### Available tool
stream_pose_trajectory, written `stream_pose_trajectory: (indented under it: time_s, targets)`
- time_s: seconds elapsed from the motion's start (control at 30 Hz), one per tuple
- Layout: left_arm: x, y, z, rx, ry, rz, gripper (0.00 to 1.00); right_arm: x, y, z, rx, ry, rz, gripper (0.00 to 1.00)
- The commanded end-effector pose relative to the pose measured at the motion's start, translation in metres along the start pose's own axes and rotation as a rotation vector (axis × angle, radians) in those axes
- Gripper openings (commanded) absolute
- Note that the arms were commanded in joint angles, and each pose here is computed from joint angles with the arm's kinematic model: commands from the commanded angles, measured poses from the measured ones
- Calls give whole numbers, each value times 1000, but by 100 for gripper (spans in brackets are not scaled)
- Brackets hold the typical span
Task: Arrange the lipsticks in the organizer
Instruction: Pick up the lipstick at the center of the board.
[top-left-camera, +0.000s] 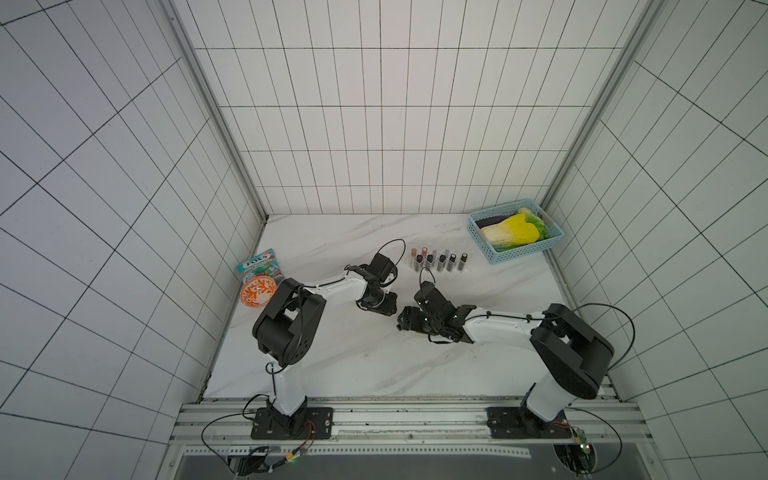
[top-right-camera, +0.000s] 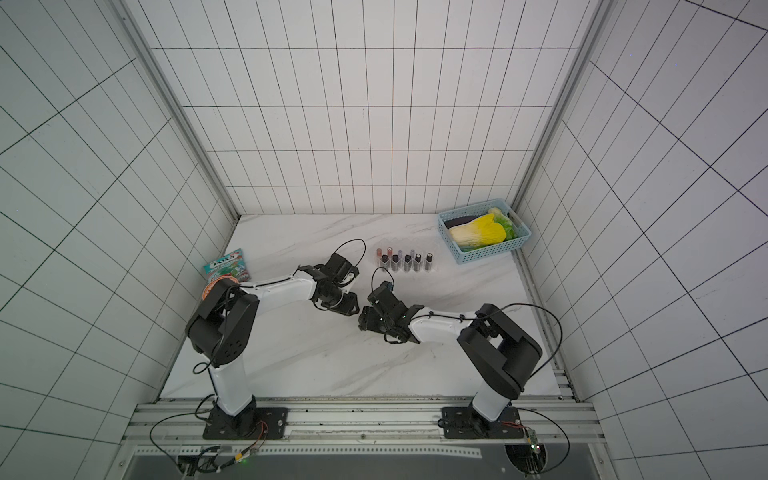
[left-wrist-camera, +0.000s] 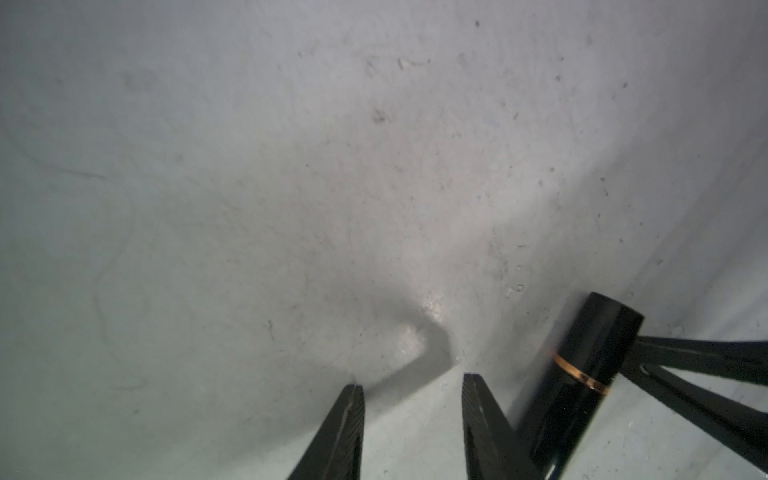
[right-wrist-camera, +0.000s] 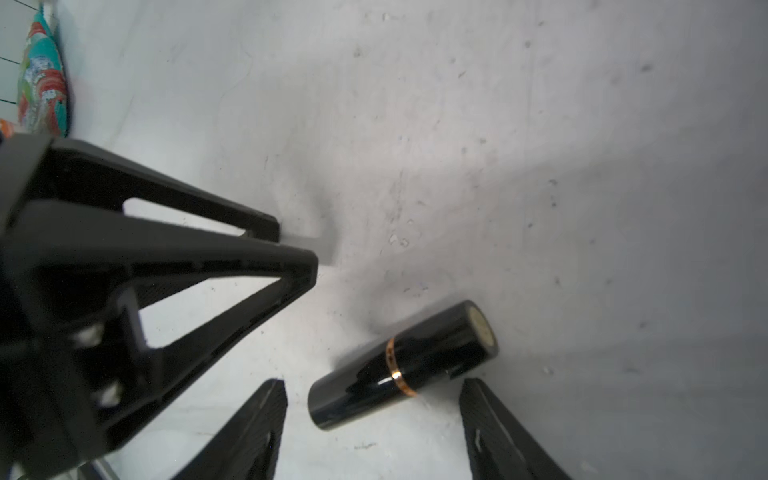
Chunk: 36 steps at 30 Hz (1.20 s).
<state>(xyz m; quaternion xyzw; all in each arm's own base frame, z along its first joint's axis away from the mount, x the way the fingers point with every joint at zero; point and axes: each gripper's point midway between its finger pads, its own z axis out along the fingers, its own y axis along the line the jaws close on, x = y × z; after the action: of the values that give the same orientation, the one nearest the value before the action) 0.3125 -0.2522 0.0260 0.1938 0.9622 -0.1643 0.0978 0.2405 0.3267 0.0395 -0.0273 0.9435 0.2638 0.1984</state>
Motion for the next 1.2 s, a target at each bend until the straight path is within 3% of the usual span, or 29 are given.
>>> stream_pose_trajectory:
  time_s: [0.0,0.27,0.57,0.83,1.03,1.17]
  targets:
    - [9,-2,1,11,22,1,38,-1,-34,7,174,26,-50,66]
    - [10,-3,1,14,27,-2,38,-7,-35,18,280,83,-145,55]
    - [10,-4,-3,29,23,-10,38,2,-31,29,295,142,-185,42]
    - [14,47,-5,-48,-3,-124,37,21,-36,23,343,250,-256,40]
    - [6,89,-26,-86,-120,-242,37,21,-39,13,419,338,-325,39]
    - [-5,96,-52,-125,-239,-250,37,18,-42,11,443,372,-350,22]
